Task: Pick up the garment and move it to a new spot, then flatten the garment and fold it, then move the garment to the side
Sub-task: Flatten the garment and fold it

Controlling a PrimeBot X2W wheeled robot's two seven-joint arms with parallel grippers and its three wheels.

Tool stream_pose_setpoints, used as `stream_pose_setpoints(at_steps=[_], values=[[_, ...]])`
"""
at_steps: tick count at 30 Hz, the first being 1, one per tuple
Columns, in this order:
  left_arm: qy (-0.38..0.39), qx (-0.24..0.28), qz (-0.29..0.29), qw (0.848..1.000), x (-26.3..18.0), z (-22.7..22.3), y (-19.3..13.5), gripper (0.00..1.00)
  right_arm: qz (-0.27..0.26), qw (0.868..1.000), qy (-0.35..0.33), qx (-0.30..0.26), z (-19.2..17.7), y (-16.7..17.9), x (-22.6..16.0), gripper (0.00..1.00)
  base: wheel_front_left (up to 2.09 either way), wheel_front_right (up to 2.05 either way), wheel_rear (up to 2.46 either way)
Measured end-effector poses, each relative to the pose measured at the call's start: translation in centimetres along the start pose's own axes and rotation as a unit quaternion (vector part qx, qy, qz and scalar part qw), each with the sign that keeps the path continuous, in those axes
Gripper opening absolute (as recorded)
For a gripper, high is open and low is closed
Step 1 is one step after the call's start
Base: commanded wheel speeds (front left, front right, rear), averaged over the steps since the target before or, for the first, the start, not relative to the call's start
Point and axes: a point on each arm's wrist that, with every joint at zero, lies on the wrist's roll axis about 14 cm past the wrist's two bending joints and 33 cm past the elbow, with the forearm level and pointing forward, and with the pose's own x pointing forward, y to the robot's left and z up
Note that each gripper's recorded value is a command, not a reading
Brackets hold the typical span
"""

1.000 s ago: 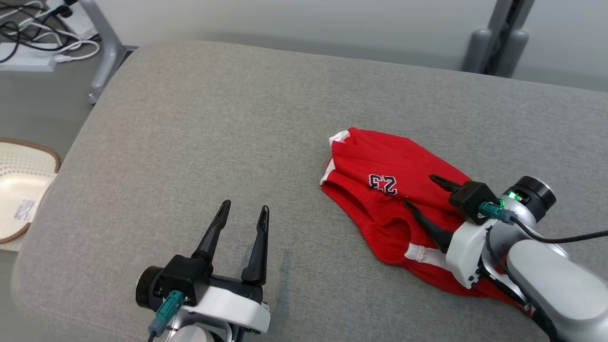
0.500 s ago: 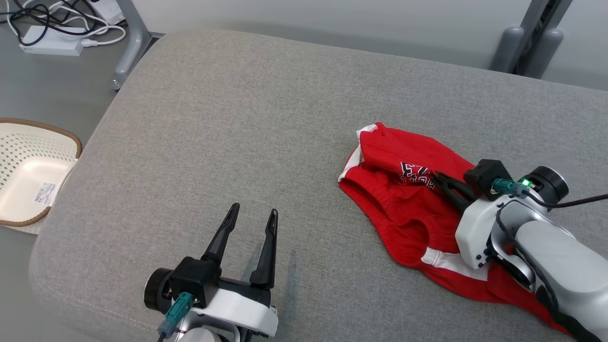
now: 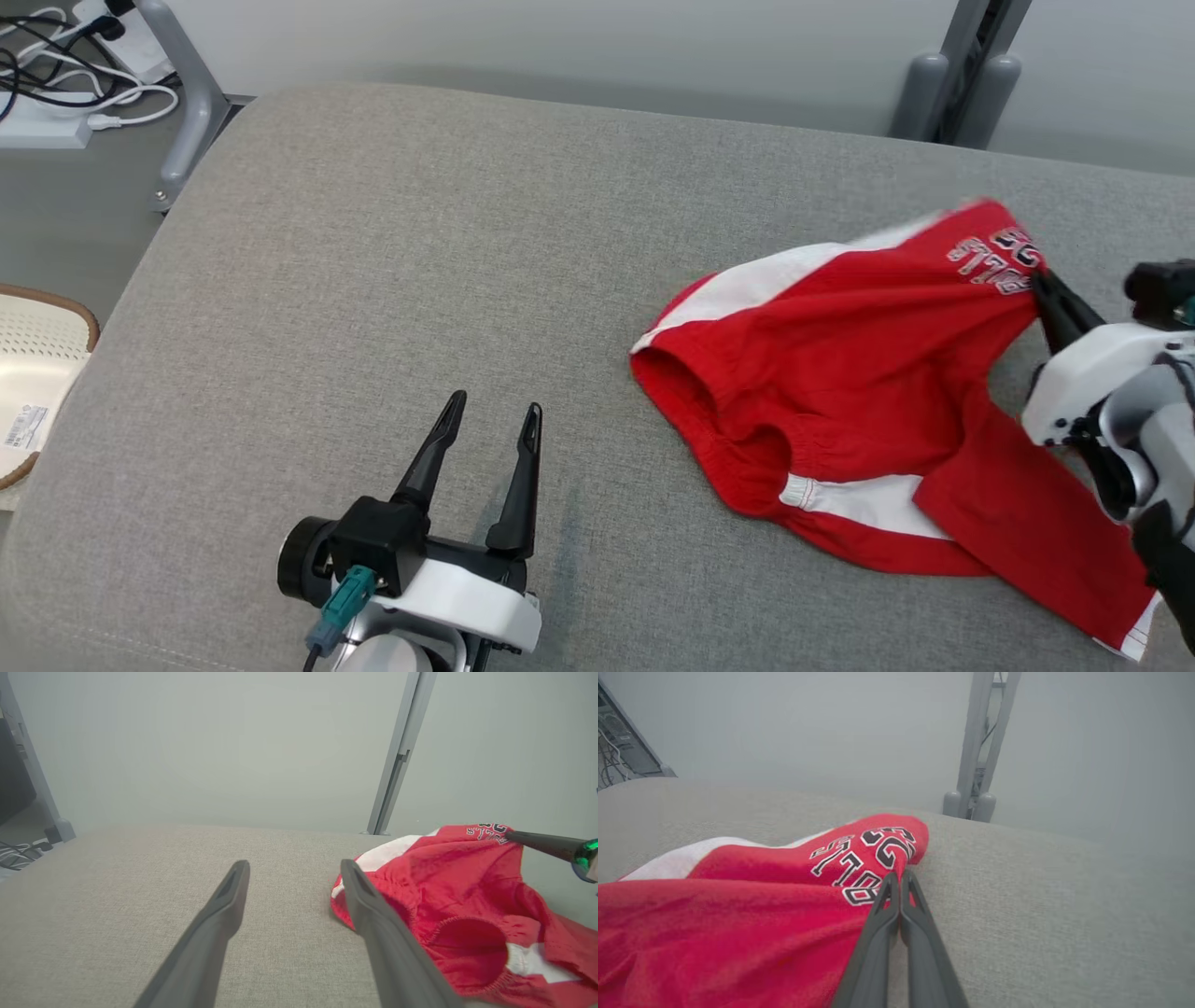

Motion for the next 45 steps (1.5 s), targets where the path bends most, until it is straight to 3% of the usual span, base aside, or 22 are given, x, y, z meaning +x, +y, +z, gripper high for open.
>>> stream_pose_setpoints(at_steps=[6, 7, 8, 16, 26, 35, 45], values=[[0.004, 0.002, -0.01, 1.0, 0.5, -0.3, -0.5, 1.0, -0.099, 0.993, 0.02, 0.063, -2.1, -5.6, -1.4, 0.0, 0.0, 0.0, 0.0], [0.005, 0.002, -0.011, 1.0, 0.6, -0.4, -0.5, 1.0, -0.107, 0.992, 0.024, 0.065, -2.5, -6.0, -1.6, 0.4, 0.0, 0.0, 0.0], [0.006, 0.002, -0.011, 1.0, 0.6, -0.4, -0.5, 1.0, -0.112, 0.991, 0.025, 0.063, -2.6, -6.3, -1.8, 1.0, 0.0, 0.0, 0.0], [0.001, 0.004, -0.025, 1.0, 1.0, -0.2, -1.3, 1.0, -0.112, 0.993, 0.001, 0.047, -0.8, -6.0, -2.3, 1.0, 0.0, 0.0, 0.0], [-0.026, -0.001, -0.066, 0.997, 2.1, 1.4, -3.8, 1.0, -0.099, 0.983, -0.151, -0.018, 8.4, -6.1, -6.6, 1.0, 0.0, 0.0, 0.0], [-0.042, -0.01, -0.093, 0.995, 2.6, 2.4, -5.8, 1.0, -0.107, 0.969, -0.212, -0.062, 7.8, -3.0, -13.7, 1.0, 0.0, 0.0, 0.0], [-0.038, -0.005, -0.089, 0.995, 3.0, 2.0, -5.6, 1.0, -0.161, 0.959, -0.232, -0.029, 5.5, -1.9, -18.5, 1.0, 0.0, 0.0, 0.0]])
